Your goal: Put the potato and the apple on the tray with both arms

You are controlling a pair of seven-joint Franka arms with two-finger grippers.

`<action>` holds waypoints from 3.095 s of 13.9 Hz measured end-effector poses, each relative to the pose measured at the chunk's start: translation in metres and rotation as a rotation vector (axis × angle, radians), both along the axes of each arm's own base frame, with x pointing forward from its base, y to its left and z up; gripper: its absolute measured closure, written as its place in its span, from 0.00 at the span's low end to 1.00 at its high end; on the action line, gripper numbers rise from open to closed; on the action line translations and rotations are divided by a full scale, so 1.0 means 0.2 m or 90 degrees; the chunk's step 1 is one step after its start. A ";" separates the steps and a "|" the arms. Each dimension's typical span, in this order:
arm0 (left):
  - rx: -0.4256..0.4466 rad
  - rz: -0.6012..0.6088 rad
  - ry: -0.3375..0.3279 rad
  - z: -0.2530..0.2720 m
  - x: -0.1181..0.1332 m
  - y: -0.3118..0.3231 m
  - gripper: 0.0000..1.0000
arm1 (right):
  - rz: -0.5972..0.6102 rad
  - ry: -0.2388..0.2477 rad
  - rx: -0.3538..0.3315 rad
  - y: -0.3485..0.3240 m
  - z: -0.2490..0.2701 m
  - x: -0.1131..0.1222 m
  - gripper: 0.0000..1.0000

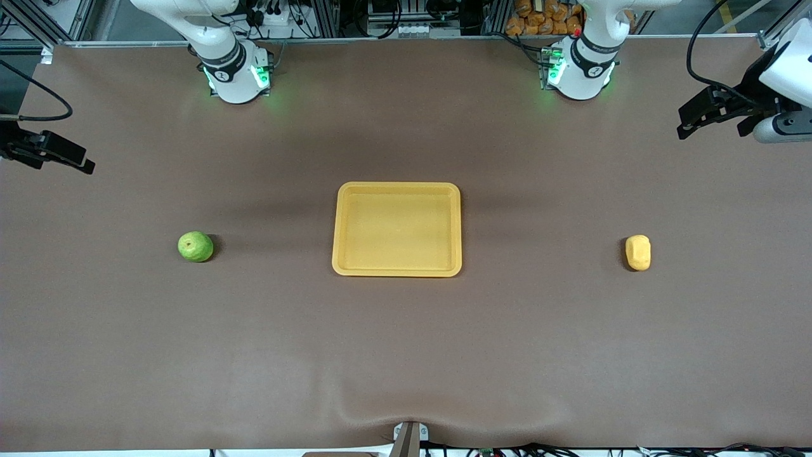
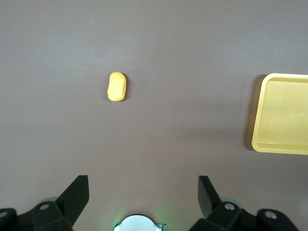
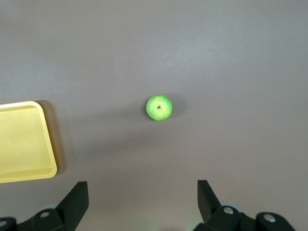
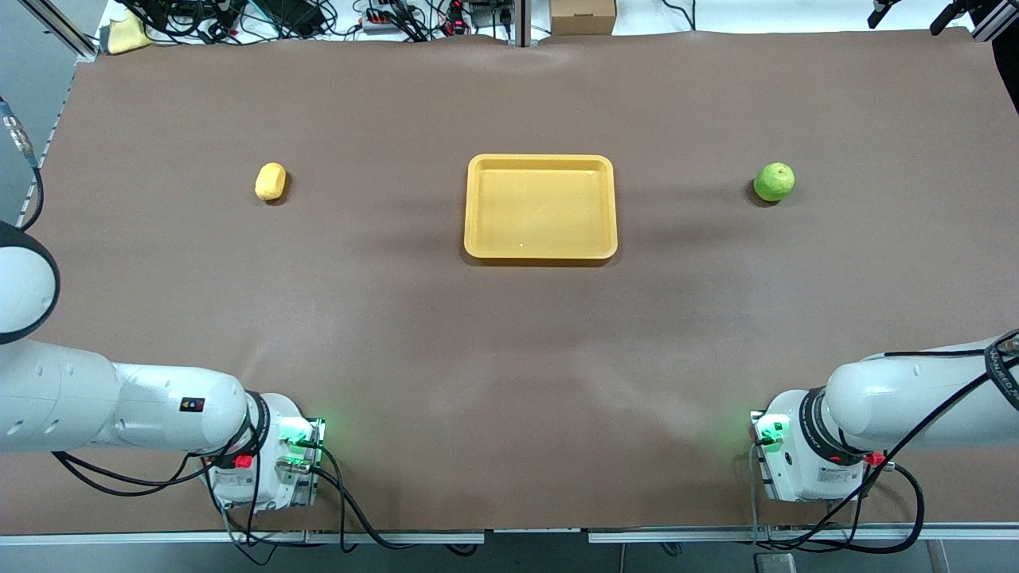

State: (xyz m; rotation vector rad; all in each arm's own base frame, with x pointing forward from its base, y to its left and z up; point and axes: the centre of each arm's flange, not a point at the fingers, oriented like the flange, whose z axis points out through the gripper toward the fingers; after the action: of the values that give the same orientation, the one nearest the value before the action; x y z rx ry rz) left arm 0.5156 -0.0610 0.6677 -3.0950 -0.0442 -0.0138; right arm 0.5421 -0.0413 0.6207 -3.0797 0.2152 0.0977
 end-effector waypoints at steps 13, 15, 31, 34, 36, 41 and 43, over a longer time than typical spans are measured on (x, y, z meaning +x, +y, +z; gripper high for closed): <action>0.000 0.005 0.001 0.00 0.00 0.02 0.00 | 0.011 0.020 0.003 0.02 -0.01 -0.02 0.00; 0.000 0.005 0.002 0.00 0.00 0.02 0.00 | 0.014 0.020 0.002 0.03 -0.01 -0.02 0.00; 0.002 0.019 0.035 -0.14 0.08 0.07 0.00 | 0.013 0.027 0.003 0.03 -0.06 0.02 0.00; 0.008 0.023 0.030 -0.18 0.13 0.10 0.00 | 0.012 0.029 0.003 0.02 -0.07 0.02 0.00; 0.019 0.023 0.024 -0.22 0.16 0.11 0.00 | 0.011 0.028 0.003 0.02 -0.08 0.02 0.00; 0.021 0.026 0.022 -0.39 0.25 0.14 0.00 | 0.014 0.029 0.004 0.02 -0.09 0.04 0.00; 0.021 0.036 0.026 -0.51 0.29 0.19 0.00 | 0.015 0.031 0.005 0.01 -0.11 0.04 0.00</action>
State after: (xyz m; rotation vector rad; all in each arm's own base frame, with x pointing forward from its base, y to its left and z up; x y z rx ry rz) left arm 0.5738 -0.0230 0.5665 -3.0591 -0.1291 0.0506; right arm 0.5510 -0.0383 0.5994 -3.0752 0.1812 0.1747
